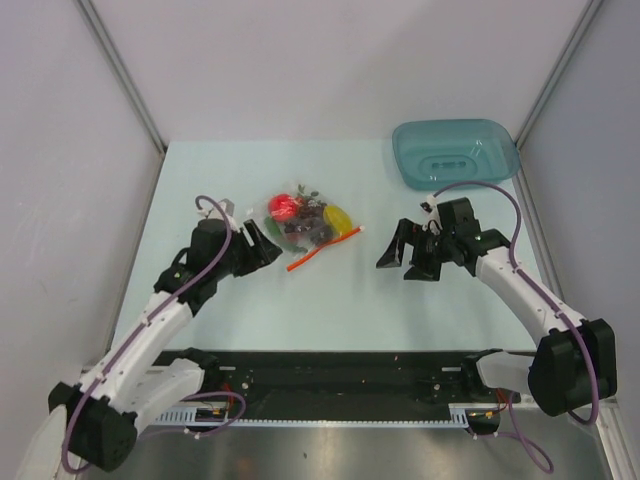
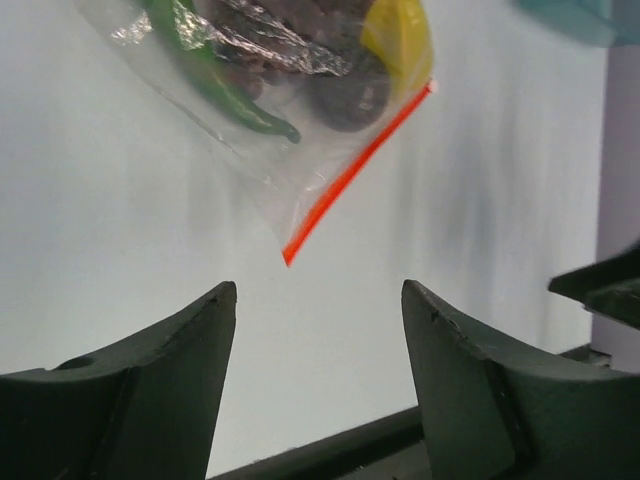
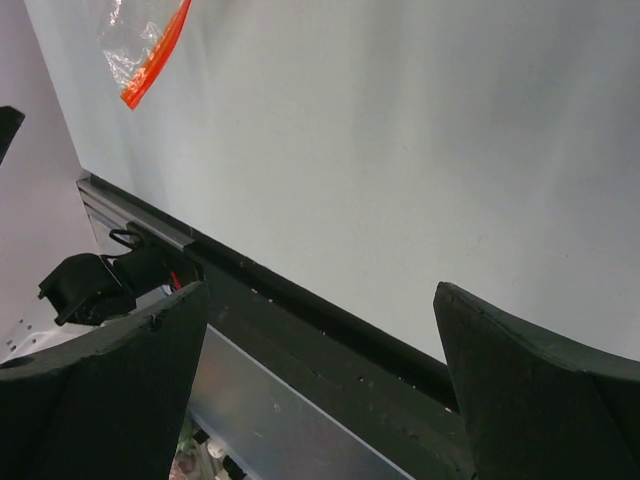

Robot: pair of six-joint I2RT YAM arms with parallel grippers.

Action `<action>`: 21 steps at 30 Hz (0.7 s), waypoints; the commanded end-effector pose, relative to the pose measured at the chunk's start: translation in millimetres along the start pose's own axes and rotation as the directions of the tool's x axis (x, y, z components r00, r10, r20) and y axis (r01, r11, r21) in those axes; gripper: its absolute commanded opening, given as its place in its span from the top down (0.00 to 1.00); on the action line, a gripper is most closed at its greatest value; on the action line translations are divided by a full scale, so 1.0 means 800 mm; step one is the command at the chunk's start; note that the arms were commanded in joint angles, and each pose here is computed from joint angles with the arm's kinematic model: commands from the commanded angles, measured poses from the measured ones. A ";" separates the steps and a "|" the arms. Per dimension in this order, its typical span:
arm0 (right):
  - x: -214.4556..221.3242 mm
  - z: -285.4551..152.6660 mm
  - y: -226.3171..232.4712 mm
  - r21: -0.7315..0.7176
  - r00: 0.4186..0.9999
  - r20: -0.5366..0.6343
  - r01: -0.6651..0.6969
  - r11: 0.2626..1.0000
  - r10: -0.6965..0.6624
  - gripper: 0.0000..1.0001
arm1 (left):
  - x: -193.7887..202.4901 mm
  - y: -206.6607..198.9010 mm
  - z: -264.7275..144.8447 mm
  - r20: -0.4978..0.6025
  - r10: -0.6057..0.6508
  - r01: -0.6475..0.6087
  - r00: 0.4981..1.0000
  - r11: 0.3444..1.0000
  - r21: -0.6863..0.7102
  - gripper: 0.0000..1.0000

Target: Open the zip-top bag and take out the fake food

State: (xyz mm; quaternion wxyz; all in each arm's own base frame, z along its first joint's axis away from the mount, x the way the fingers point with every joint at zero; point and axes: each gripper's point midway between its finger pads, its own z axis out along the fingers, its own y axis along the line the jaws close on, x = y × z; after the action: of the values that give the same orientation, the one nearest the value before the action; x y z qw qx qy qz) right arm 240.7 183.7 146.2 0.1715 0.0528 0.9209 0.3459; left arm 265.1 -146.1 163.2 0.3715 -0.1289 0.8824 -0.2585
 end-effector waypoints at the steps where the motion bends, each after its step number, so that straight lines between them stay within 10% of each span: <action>1: 0.005 0.005 -0.001 -0.017 0.999 -0.016 0.040 0.999 -0.040 0.00 | 0.025 -0.014 -0.024 -0.013 -0.107 0.108 0.994 0.993 0.056 0.28; 13: 0.013 -0.010 -0.002 -0.003 0.998 -0.025 0.056 0.998 -0.056 0.00 | 0.077 -0.113 0.021 -0.113 -0.417 0.432 0.902 0.877 0.211 0.21; 17: 0.021 -0.015 -0.006 0.001 0.998 -0.009 0.055 0.998 -0.055 0.00 | 0.065 -0.146 0.056 -0.097 -0.342 0.354 0.935 0.921 0.162 0.17; 21: 0.026 -0.017 -0.009 0.002 0.999 -0.012 0.051 0.999 -0.051 0.00 | 0.044 -0.203 0.102 -0.070 0.059 -0.050 0.996 0.992 0.117 0.23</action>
State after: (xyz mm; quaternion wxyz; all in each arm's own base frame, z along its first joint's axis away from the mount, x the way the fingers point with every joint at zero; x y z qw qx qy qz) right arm 220.9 177.7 144.7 0.1688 0.0348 0.9234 0.3429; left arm 258.5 -283.1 128.5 0.2590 -0.2048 0.8820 -0.3362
